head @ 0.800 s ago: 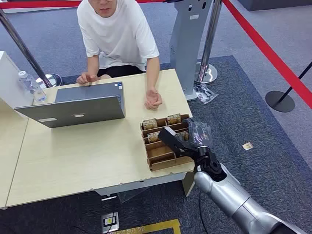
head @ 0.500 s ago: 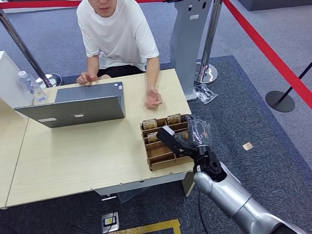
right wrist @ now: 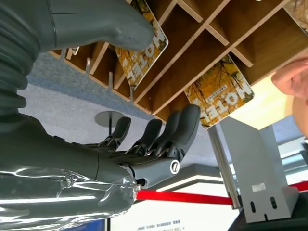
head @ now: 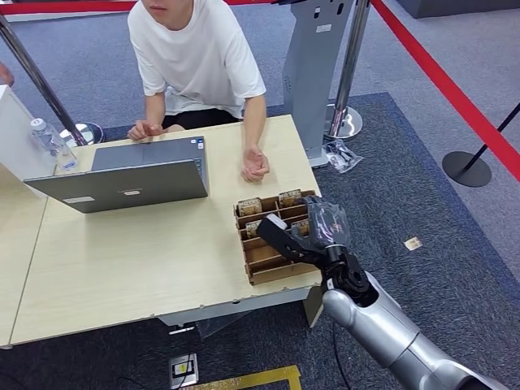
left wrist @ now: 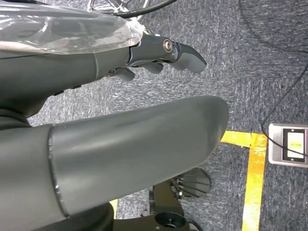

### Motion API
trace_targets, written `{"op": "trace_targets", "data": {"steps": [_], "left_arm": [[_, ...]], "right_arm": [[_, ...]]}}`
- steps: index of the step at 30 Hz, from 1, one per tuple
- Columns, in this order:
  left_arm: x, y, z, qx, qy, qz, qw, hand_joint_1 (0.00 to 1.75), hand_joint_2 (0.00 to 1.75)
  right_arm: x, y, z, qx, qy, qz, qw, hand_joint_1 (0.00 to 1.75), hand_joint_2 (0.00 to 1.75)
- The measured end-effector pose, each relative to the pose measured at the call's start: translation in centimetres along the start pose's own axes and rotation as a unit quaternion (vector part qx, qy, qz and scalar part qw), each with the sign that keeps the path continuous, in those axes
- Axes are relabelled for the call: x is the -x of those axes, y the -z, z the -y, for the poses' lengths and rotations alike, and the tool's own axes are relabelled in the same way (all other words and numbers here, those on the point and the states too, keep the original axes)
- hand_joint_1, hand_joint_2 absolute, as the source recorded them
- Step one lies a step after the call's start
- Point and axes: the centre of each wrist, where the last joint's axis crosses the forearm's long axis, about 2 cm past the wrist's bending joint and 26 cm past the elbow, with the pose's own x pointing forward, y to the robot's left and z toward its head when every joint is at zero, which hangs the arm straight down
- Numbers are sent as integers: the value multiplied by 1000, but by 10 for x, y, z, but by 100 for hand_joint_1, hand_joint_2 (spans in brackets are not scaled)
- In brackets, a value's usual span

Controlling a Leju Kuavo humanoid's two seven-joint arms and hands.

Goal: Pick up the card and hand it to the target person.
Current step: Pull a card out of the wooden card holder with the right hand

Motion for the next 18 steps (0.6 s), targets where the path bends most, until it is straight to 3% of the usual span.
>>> {"op": "trace_targets", "data": {"steps": [6,8,9,12,13,16,18], "left_arm": [[0,1,-1,0,2,0,1000,0,0],[1,1,-2,0,4,1,1000,0,0],[1,1,-2,0,5,1,1000,0,0],[1,1,-3,-1,7,2,1000,0,0],[1,1,-3,-1,7,1,1000,0,0],[1,1,-3,-1,7,1,1000,0,0],[1,1,-3,0,7,1,1000,0,0]], "right_arm": [[2,-2,-5,-7,4,-5,1000,63,175],[3,-2,-6,-7,4,-8,1000,69,175],[3,-2,-7,-8,4,-10,1000,75,175],[5,-2,-9,-8,4,-14,1000,121,175],[5,-2,-9,-9,4,-16,1000,129,175],[6,-2,-11,-10,3,-20,1000,109,175],[7,-2,-11,-10,3,-21,1000,105,175]]}}
